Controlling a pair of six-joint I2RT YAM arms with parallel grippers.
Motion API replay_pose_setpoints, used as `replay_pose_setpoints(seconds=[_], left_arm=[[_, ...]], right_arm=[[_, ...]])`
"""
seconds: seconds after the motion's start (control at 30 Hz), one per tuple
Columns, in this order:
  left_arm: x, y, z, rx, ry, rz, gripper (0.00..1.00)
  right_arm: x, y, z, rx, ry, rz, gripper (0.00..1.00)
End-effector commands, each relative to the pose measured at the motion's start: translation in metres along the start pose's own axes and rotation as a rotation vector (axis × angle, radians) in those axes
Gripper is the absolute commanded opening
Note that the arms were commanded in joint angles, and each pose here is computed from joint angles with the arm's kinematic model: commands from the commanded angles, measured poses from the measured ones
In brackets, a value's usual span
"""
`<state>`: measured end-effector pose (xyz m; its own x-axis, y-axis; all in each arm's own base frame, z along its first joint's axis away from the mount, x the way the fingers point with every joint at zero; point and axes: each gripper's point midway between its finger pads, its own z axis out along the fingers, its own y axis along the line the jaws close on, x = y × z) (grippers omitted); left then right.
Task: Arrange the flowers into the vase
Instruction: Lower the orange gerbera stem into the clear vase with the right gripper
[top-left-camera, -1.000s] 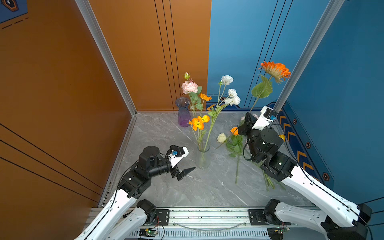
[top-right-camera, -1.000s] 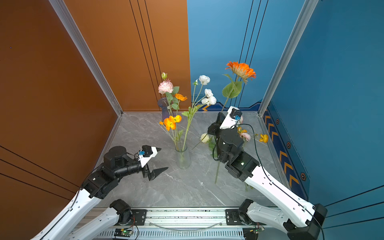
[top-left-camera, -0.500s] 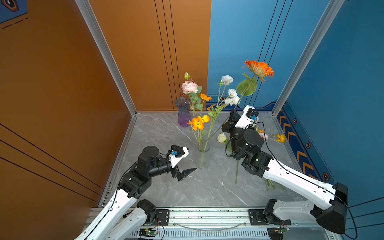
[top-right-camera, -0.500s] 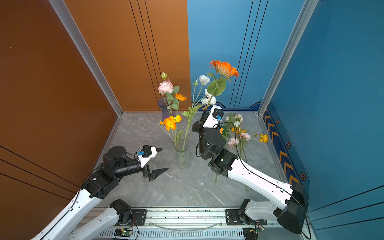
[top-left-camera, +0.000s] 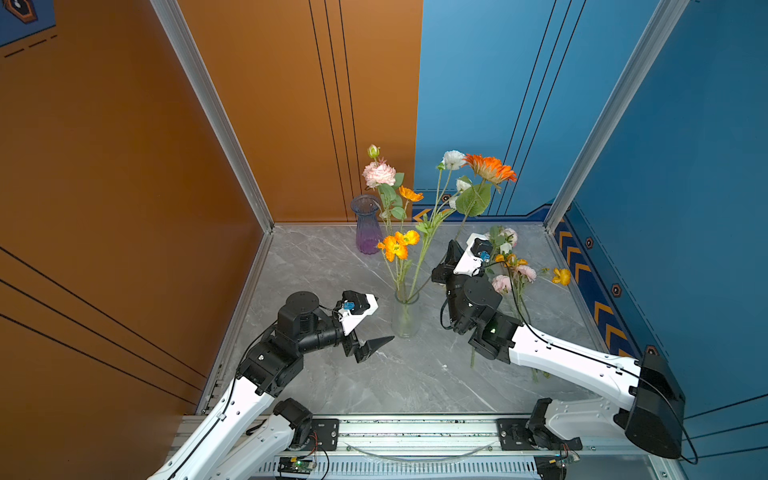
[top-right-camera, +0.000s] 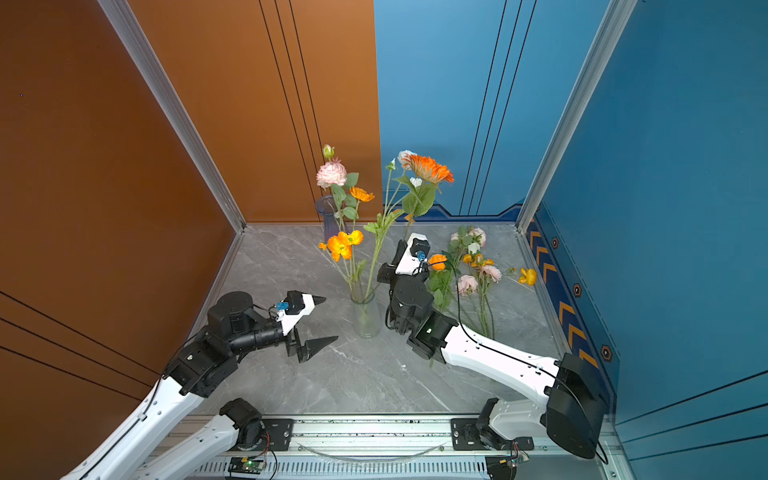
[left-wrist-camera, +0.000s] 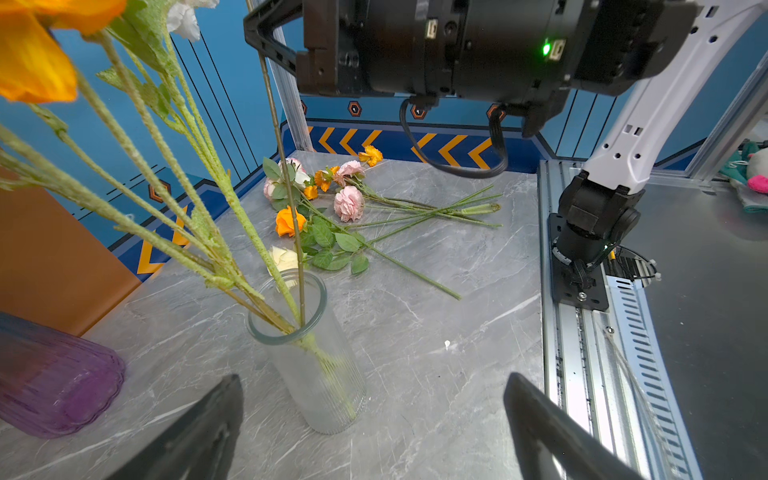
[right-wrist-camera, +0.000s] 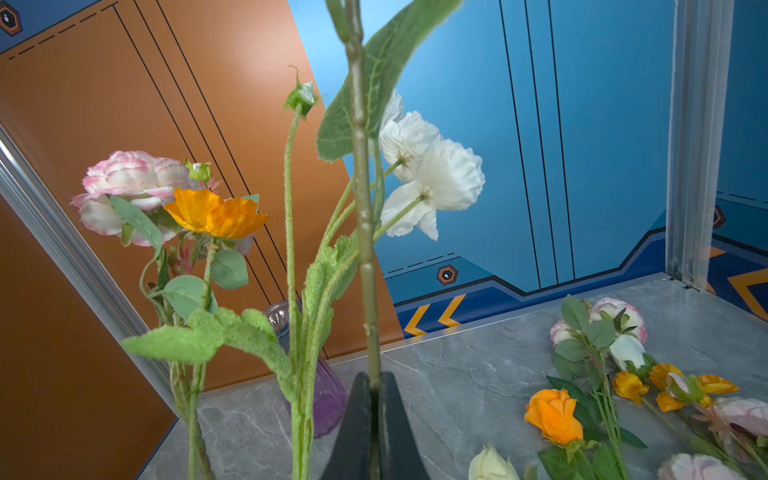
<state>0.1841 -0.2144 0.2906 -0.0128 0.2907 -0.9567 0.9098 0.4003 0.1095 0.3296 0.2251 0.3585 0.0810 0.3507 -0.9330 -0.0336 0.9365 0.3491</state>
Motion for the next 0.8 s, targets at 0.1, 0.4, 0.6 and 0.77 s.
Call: replay_pose_setpoints(seconds=[0.1,0.4,0.6,0.77], left_arm=[[0.002,-0.002,0.002,0.019,-0.005,-0.012,0.98],[0.002,-0.003,0.002,0.022,-0.005,-0.009,0.98],[0.002,-0.004,0.002,0.027,-0.006,-0.008,0.98],[0.004,-0.004,0.003,0.026,-0.002,-0.009,0.98]], right_arm=[[0.036,0.008,-0.007,0.0,0.002,0.039,0.03],[0.062,0.02,-0.02,-0.011,-0.004,0.0,0.05],[0.076,0.026,-0.026,-0.019,-0.003,-0.017,0.11],[0.08,0.03,-0.037,-0.001,-0.023,-0.054,0.27]])
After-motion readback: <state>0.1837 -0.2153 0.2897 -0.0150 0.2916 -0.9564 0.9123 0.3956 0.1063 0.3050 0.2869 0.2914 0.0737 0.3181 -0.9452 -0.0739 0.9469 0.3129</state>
